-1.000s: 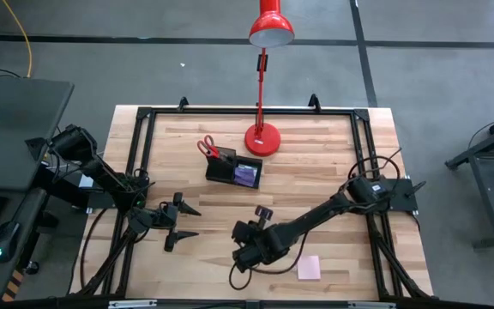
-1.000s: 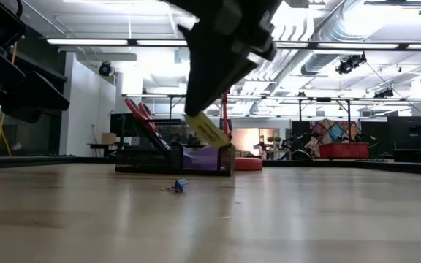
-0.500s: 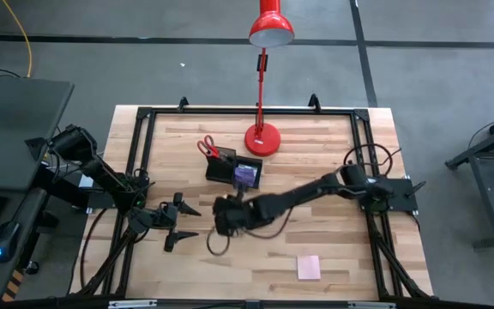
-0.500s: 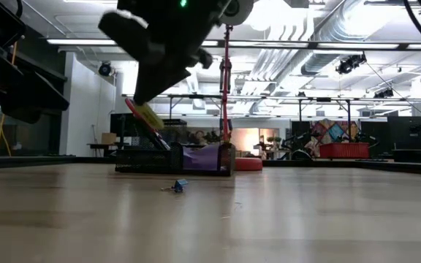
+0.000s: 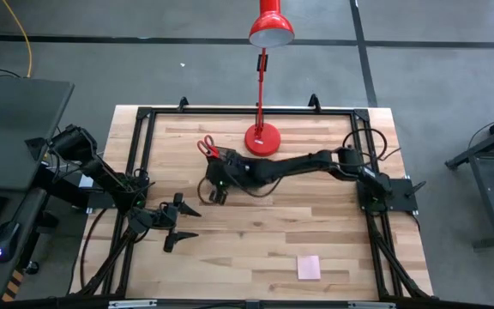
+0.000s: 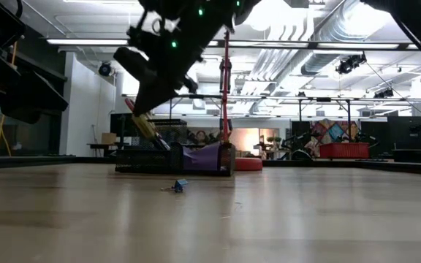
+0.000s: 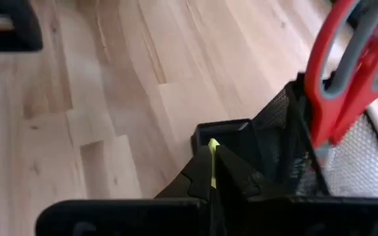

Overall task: Pick and place office supplies into organizer
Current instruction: Put the yellow eraser into the desk organizer, then put the pink binder clip into the desk organizer

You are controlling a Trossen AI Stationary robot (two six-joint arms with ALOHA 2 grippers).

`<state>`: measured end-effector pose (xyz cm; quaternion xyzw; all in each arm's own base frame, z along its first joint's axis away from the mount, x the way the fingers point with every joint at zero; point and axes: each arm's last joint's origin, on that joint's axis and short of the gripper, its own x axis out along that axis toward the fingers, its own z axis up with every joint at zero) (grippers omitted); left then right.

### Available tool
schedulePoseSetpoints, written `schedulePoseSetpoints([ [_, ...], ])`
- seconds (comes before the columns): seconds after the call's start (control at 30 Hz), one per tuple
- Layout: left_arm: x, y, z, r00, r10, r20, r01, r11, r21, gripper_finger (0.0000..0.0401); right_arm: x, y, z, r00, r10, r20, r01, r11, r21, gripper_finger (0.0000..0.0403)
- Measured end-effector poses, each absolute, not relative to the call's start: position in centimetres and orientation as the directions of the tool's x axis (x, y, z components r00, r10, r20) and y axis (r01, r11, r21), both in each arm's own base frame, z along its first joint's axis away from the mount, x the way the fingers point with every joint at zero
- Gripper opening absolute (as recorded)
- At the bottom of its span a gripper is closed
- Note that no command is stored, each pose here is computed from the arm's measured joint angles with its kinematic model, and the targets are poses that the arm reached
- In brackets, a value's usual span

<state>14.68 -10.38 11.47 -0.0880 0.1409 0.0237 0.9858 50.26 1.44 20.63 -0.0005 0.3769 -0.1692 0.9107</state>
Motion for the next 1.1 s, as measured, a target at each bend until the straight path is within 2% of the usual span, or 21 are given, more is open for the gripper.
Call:
schedulePoseSetpoints([
  [0.2, 14.7, -10.4, 11.5, 0.959, 0.022, -0.282, -0.072, 0.983, -0.167, 0.0312, 50.1, -0.8, 19.9, 0.641, -0.303, -0.705, 0.347, 0.934, -0.085, 0.0],
  [0.6, 14.7, -10.4, 11.5, 0.959, 0.022, -0.281, -0.071, 0.984, -0.166, 0.0312, 50.1, -1.2, 19.8, 0.646, -0.239, -0.725, 0.36, 0.933, 0.013, 0.0006],
  [0.73, 14.7, -10.4, 11.5, 0.959, 0.022, -0.281, -0.071, 0.984, -0.166, 0.0312, 50.0, -1.7, 19.7, 0.642, -0.238, -0.729, 0.377, 0.926, 0.029, 0.0032],
  [0.9, 14.7, -10.4, 11.5, 0.959, 0.022, -0.281, -0.071, 0.984, -0.166, 0.0312, 50.1, -1.6, 19.7, 0.646, -0.242, -0.724, 0.377, 0.926, 0.028, 0.0082],
  [1.1, 14.7, -10.4, 11.5, 0.96, 0.022, -0.281, -0.07, 0.984, -0.163, 0.0312, 49.9, 0.6, 19.6, 0.641, -0.191, -0.743, 0.323, 0.946, 0.035, 0.0127],
])
